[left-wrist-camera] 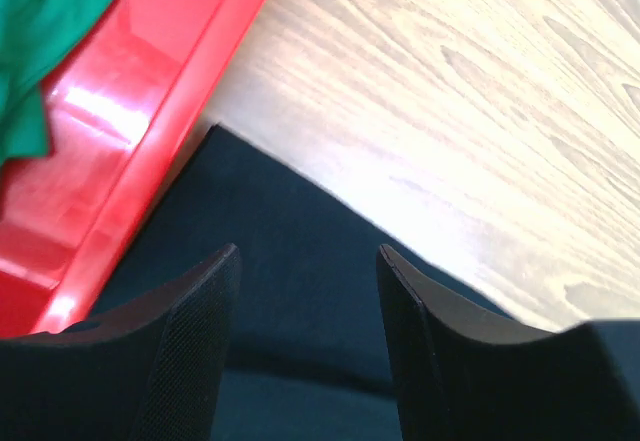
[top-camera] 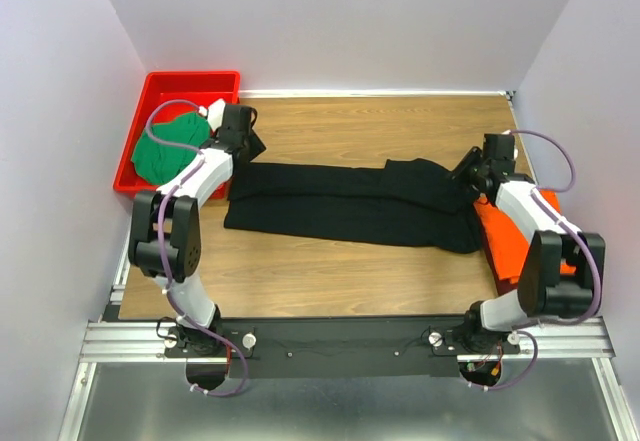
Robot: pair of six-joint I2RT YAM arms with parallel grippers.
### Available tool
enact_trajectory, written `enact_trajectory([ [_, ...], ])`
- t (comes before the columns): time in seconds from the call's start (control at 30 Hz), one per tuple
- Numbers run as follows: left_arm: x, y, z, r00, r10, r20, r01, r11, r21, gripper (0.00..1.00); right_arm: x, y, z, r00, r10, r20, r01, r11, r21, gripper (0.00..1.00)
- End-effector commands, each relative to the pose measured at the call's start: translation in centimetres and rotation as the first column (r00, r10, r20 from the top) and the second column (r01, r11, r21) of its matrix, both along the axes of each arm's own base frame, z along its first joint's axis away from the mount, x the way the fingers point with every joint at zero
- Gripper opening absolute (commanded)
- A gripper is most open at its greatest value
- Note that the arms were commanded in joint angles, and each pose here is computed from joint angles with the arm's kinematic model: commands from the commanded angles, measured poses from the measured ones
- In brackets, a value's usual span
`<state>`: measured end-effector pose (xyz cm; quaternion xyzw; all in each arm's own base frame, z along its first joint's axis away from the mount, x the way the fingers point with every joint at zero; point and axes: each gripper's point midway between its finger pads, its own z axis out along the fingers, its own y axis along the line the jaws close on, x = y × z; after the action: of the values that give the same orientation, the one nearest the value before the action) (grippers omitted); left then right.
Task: Fold and stack the t-shirts
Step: Fold the tshirt
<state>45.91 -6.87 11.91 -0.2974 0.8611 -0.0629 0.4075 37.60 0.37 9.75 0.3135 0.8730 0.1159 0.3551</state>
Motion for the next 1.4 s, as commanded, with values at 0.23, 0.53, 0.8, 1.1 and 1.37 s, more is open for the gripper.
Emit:
enact_trajectory([
  [0.23, -1.5, -1.3, -3.2, 0.990, -0.064, -0.129, 0.067, 0.998, 0.017, 0.62, 6.3, -1.0, -1.5, 0.998, -0.056, -0.009, 0.055, 0.997, -0.059, 0.52],
  [0.53, -2.3, -3.4, -3.0, 0.971, -0.202, -0.126, 0.201, 0.979, -0.021, 0.62, 8.9, -2.5, -4.1, 0.996, -0.071, -0.055, 0.063, 0.989, -0.137, 0.53],
  [0.8, -2.4, -4.3, -3.3, 0.962, -0.243, -0.121, 0.239, 0.970, -0.049, 0.62, 9.1, -1.3, -4.0, 0.998, -0.033, -0.050, 0.029, 0.996, -0.082, 0.40],
  [1.1, -2.7, -4.8, -3.5, 0.957, -0.265, -0.118, 0.259, 0.964, -0.061, 0.62, 8.4, -0.1, -3.2, 0.999, 0.005, -0.037, -0.006, 1.000, -0.031, 0.13],
  [1.37, -2.8, -5.1, -3.7, 0.955, -0.276, -0.111, 0.270, 0.961, -0.067, 0.62, 6.9, -1.7, -2.9, 0.998, -0.050, -0.038, 0.046, 0.993, -0.105, 0.39],
])
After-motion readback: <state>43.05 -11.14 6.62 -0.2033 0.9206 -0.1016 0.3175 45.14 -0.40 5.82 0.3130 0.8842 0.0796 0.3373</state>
